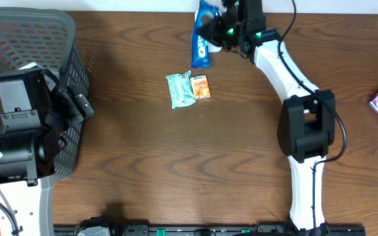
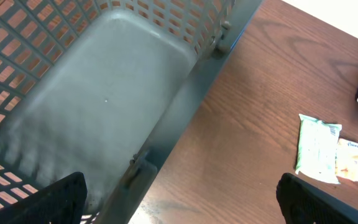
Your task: Scan the item barcode
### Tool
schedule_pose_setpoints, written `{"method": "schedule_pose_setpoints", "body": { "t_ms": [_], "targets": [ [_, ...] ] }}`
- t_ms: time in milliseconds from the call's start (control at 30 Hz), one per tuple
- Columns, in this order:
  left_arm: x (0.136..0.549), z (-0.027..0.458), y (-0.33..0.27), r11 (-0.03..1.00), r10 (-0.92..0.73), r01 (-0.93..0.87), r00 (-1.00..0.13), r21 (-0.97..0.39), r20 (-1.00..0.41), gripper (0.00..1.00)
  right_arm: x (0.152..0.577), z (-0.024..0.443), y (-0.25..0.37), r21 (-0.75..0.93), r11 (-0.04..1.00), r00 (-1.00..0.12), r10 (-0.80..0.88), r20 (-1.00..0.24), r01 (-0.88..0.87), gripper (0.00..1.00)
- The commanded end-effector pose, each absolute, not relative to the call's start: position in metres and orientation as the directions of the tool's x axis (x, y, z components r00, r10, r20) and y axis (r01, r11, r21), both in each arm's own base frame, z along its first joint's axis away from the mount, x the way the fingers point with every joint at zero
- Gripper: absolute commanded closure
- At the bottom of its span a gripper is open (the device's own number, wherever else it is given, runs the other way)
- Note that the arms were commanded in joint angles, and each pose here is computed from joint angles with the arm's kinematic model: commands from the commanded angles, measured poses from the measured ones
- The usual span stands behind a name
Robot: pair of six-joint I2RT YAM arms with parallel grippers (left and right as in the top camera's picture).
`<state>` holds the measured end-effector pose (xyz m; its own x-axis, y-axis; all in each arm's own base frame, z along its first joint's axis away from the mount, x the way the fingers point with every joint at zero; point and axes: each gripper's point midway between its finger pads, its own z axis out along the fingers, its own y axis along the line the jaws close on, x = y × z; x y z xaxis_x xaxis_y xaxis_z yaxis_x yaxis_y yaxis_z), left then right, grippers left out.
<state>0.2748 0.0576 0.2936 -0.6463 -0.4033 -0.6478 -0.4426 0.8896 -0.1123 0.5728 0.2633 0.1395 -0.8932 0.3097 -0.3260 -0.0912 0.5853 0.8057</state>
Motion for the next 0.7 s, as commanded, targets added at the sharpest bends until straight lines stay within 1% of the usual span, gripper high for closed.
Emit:
{"method": "schedule_pose_setpoints", "body": {
  "t_ms": [0,167,233,333,433,500,667],
  "targets": [
    [0.275,0.3,0.06,0.884,-0.409,-0.453,-0.631,-0.114,-0.66,0.02,0.578,0.145,0.257,0.824,0.56,-0.893,0.327,-0.308,-0.079,0.99],
    [0.275,0.3,0.06,0.884,-0.409,-0.453,-0.631,-0.114,-0.66,0.02,0.586,0.17,0.234,0.829,0.545,-0.885,0.315,-0.343,-0.127,0.99],
    [0.275,0.3,0.06,0.884,-0.409,-0.453,-0.631,-0.114,-0.66,0.02,0.588,0.179,0.214,0.81,0.573,-0.881,0.31,-0.357,-0.126,0.99],
    [0.275,0.3,0.06,0.884,-0.409,-0.453,-0.631,-0.114,-0.66,0.02,0.59,0.192,0.172,0.745,0.658,-0.868,0.299,-0.396,-0.113,0.99],
    [0.275,0.3,0.06,0.884,-0.409,-0.453,-0.631,-0.114,-0.66,0.02,0.588,0.197,0.112,0.645,0.764,-0.851,0.337,-0.403,-0.002,0.99],
    [0.275,0.3,0.06,0.884,-0.409,-0.453,-0.631,-0.114,-0.66,0.02,0.583,0.199,0.069,0.572,0.817,-0.84,0.356,-0.409,0.068,0.99],
    [0.275,0.3,0.06,0.884,-0.409,-0.453,-0.631,-0.114,-0.66,0.02,0.554,0.184,-0.043,0.365,0.899,-0.836,0.385,-0.39,0.244,0.99]
  ]
}}
